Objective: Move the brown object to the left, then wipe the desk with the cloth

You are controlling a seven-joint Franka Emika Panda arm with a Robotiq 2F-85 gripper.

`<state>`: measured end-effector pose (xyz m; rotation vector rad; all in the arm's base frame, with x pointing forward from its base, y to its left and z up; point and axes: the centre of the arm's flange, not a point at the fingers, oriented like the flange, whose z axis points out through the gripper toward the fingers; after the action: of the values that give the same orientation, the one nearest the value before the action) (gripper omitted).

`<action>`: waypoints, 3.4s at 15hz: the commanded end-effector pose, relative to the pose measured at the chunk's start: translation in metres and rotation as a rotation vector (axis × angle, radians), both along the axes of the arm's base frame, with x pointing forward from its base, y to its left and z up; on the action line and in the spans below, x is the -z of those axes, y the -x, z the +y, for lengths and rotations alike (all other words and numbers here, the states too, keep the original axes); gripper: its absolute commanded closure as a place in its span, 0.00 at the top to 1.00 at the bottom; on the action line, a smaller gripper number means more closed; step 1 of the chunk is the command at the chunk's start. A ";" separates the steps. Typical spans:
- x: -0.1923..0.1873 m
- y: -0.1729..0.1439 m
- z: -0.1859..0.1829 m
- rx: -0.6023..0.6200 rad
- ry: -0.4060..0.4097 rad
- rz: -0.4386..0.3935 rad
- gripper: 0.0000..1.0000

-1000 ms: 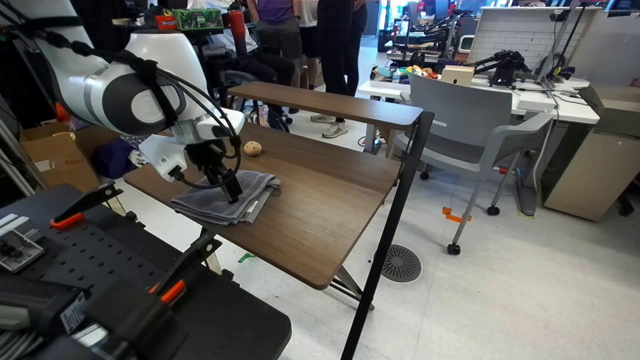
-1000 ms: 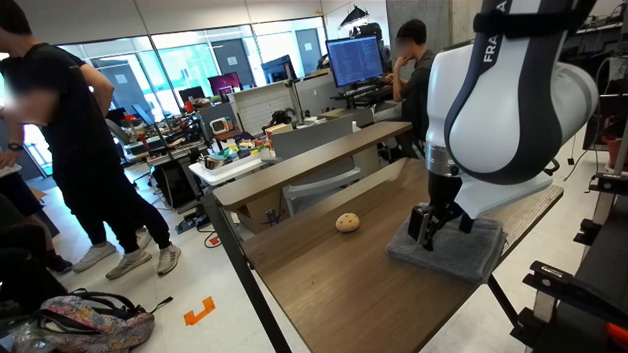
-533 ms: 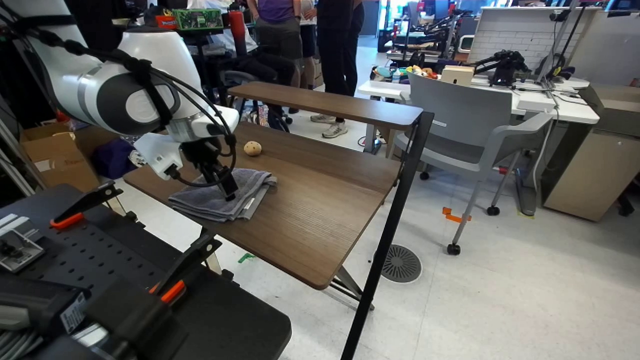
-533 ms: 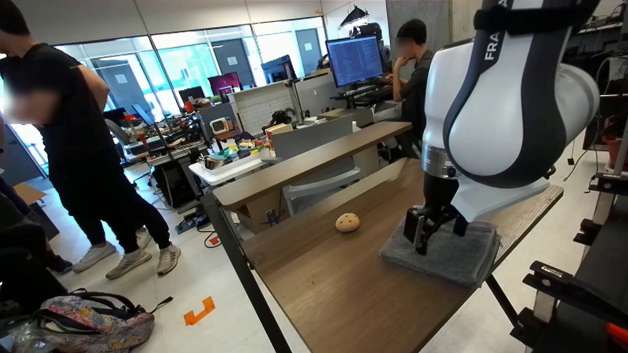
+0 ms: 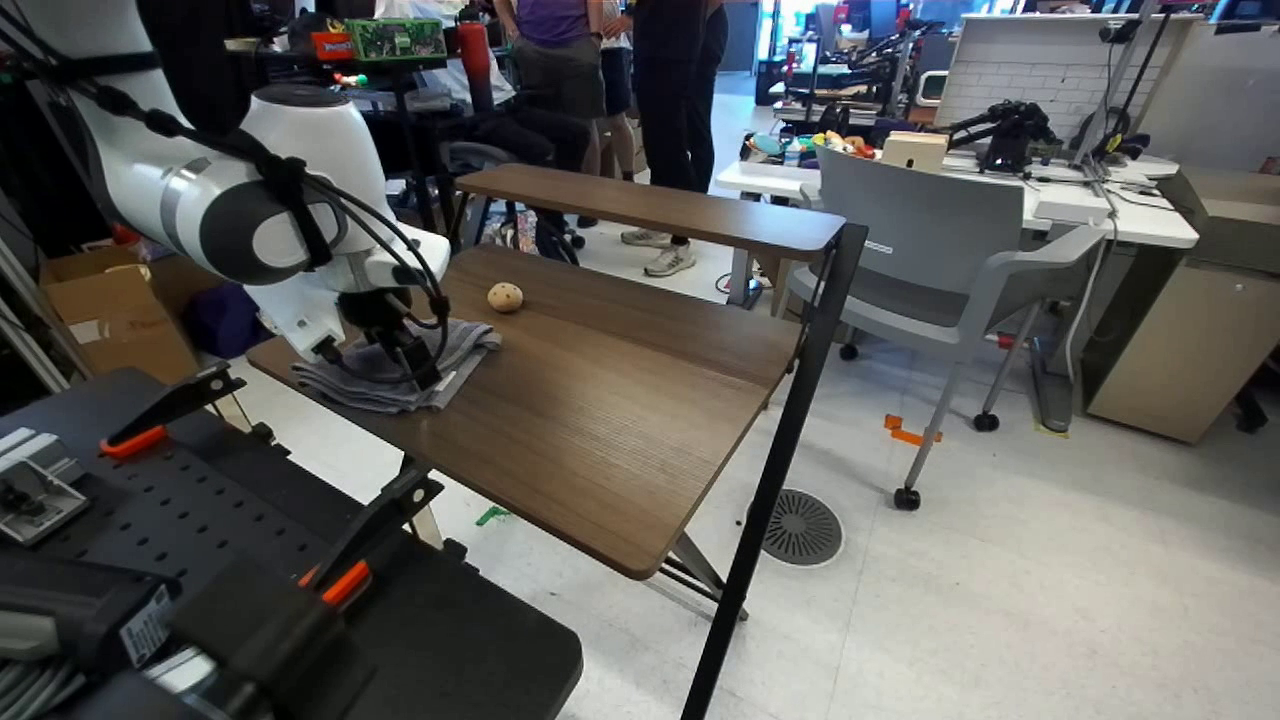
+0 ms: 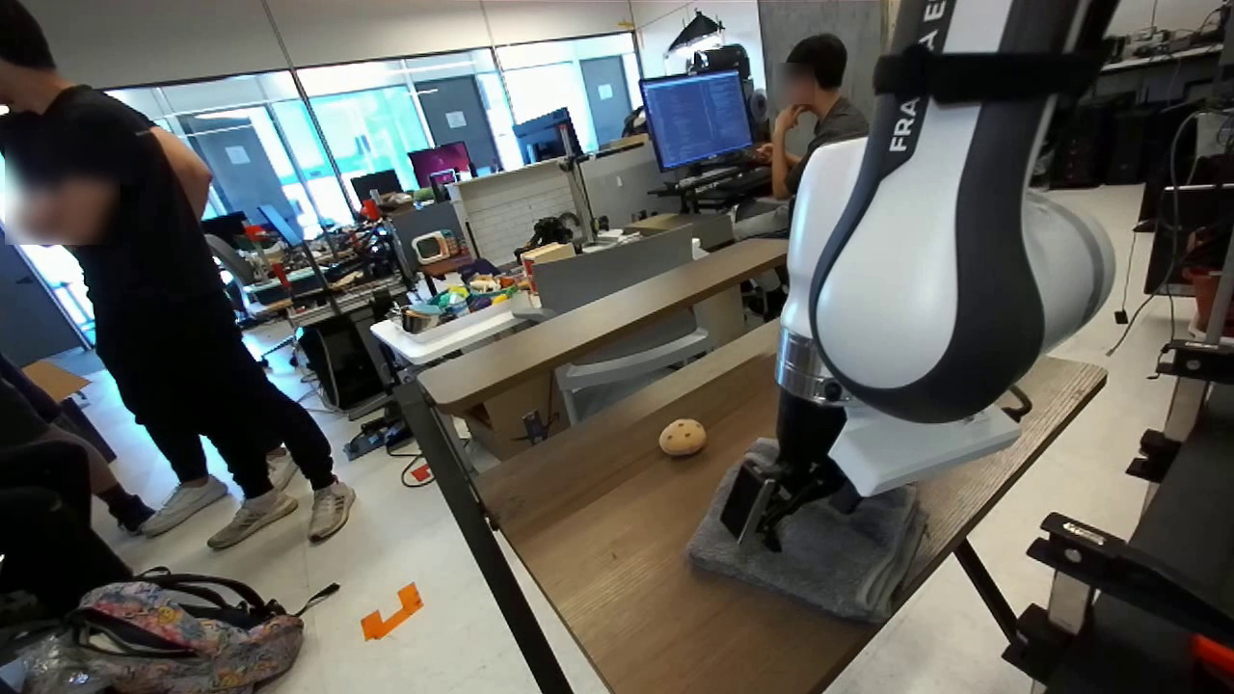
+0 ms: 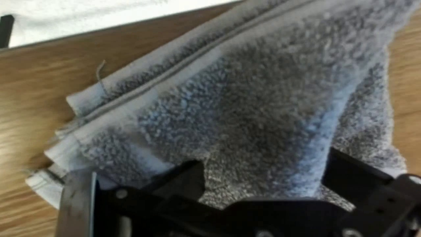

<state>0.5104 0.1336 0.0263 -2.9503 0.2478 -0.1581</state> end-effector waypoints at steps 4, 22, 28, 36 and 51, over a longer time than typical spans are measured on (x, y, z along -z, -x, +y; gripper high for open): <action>0.006 -0.037 0.055 0.054 -0.202 -0.112 1.00; 0.008 -0.043 -0.163 0.200 0.252 -0.031 1.00; 0.016 -0.074 -0.240 0.402 0.461 0.067 1.00; -0.016 -0.047 -0.204 0.311 0.268 0.012 1.00; -0.118 0.065 -0.217 0.228 -0.111 -0.342 1.00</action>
<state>0.4725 -0.0537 0.1313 -2.8101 0.5547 -0.6182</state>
